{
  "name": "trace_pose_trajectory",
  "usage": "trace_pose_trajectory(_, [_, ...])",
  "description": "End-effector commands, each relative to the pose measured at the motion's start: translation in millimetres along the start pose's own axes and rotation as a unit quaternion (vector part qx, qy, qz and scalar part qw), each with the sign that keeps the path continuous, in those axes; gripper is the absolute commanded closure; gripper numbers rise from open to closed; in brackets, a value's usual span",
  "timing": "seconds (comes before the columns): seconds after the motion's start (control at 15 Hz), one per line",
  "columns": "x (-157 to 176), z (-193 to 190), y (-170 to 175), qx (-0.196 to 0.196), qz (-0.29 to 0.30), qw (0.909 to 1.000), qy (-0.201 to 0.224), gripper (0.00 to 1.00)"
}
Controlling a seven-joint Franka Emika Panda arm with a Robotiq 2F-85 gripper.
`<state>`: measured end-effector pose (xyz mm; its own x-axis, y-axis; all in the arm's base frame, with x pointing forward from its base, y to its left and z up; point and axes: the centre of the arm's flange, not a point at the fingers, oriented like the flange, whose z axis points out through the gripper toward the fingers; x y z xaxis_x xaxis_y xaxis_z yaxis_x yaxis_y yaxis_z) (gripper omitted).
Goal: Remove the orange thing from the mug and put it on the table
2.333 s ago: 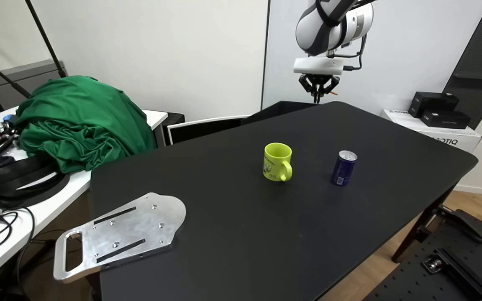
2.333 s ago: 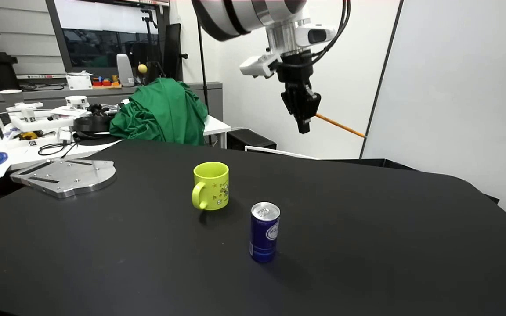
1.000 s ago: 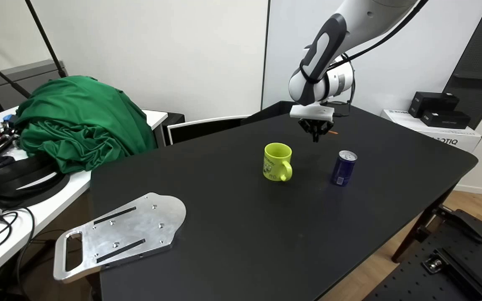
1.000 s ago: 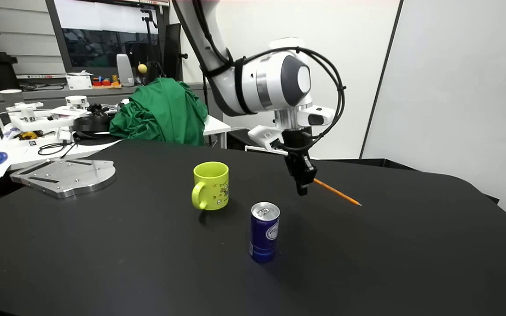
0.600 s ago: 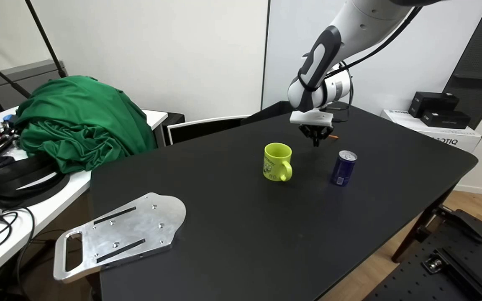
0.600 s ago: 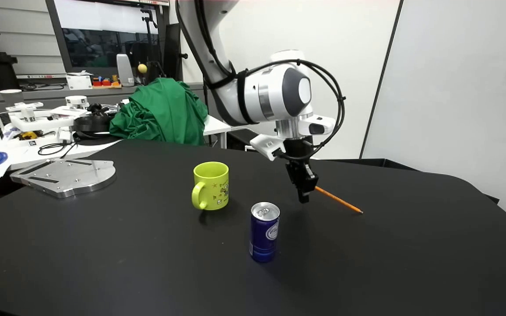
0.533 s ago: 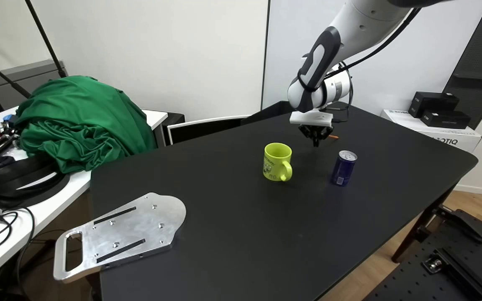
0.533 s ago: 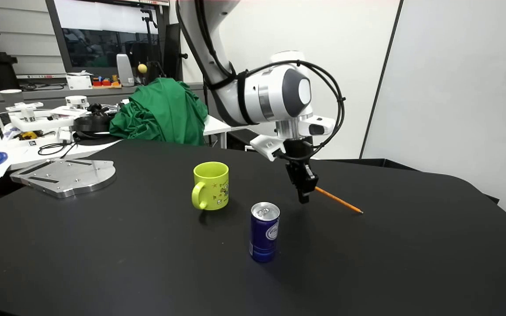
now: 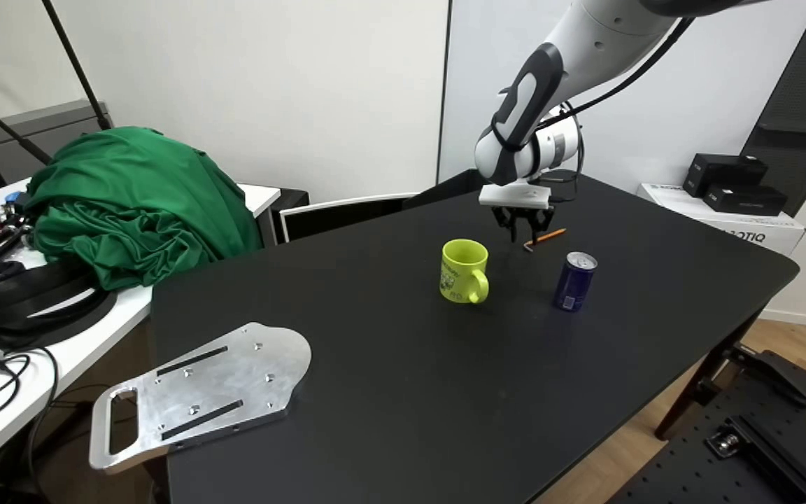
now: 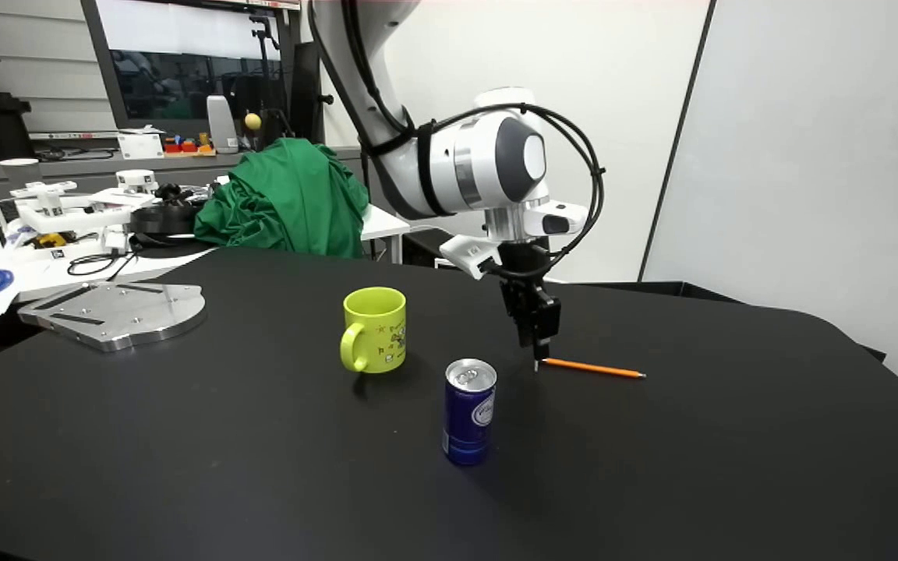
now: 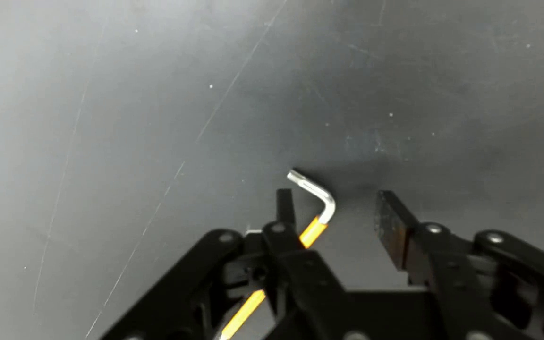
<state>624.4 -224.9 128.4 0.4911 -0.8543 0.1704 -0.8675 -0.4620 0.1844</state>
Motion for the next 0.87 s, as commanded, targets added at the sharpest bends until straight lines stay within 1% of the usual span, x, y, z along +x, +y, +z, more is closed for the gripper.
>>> trace_pose_trajectory(0.0, [-2, -26, -8, -0.004, 0.001, 1.0000, 0.001, 0.21])
trace_pose_trajectory(0.07, [-6, -34, -9, 0.000, -0.003, 1.0000, 0.003, 0.13])
trace_pose_trajectory(0.2, [-14, -51, -12, 0.008, -0.011, 0.9999, 0.005, 0.02])
trace_pose_trajectory(0.4, [-30, -78, -15, 0.012, -0.028, 0.9995, 0.014, 0.00])
trace_pose_trajectory(0.47, [-16, -55, -25, 0.017, -0.024, 0.9995, 0.013, 0.00])
trace_pose_trajectory(0.6, [-20, -61, -29, 0.020, -0.028, 0.9993, 0.013, 0.00])
trace_pose_trajectory(0.8, [-18, -53, -25, 0.015, -0.026, 0.9995, 0.011, 0.00])
